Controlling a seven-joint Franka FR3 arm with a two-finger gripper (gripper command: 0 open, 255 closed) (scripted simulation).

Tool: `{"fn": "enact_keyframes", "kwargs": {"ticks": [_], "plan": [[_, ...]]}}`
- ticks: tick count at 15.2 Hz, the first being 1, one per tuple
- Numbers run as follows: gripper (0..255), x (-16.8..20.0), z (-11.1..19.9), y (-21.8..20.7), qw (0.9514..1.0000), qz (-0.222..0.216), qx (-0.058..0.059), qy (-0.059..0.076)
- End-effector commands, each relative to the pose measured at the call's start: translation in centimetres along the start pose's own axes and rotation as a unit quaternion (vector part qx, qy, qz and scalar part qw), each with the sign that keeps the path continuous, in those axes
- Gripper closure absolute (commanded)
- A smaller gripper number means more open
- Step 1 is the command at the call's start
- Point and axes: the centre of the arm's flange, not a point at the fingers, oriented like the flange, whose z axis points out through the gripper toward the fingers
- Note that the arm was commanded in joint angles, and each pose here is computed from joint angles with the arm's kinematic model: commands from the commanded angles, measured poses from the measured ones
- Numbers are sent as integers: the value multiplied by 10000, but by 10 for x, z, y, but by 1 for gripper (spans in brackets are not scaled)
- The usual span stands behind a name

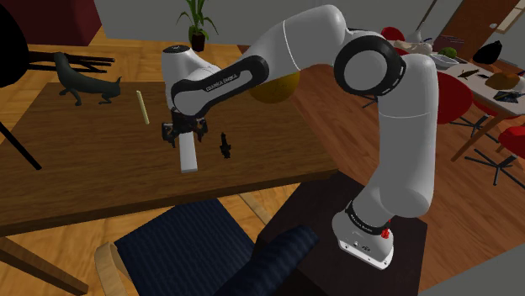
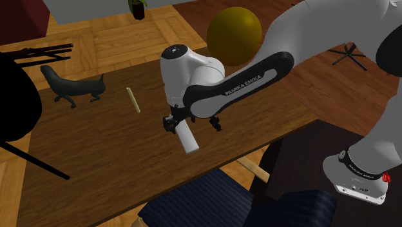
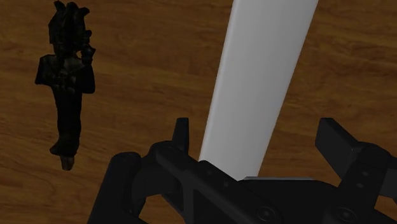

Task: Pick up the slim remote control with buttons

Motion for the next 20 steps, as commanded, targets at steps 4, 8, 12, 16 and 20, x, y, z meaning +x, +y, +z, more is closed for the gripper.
{"fn": "enact_keyframes", "kwargs": {"ticks": [4,8,12,16,20], "plan": [[0,3,26,-1,10000,27,1,0],[0,3,40,-1,10000,27,1,0],[255,3,40,0,10000,27,1,0],[255,3,40,0,10000,27,1,0],[255,3,30,-1,10000,27,1,0]]}}
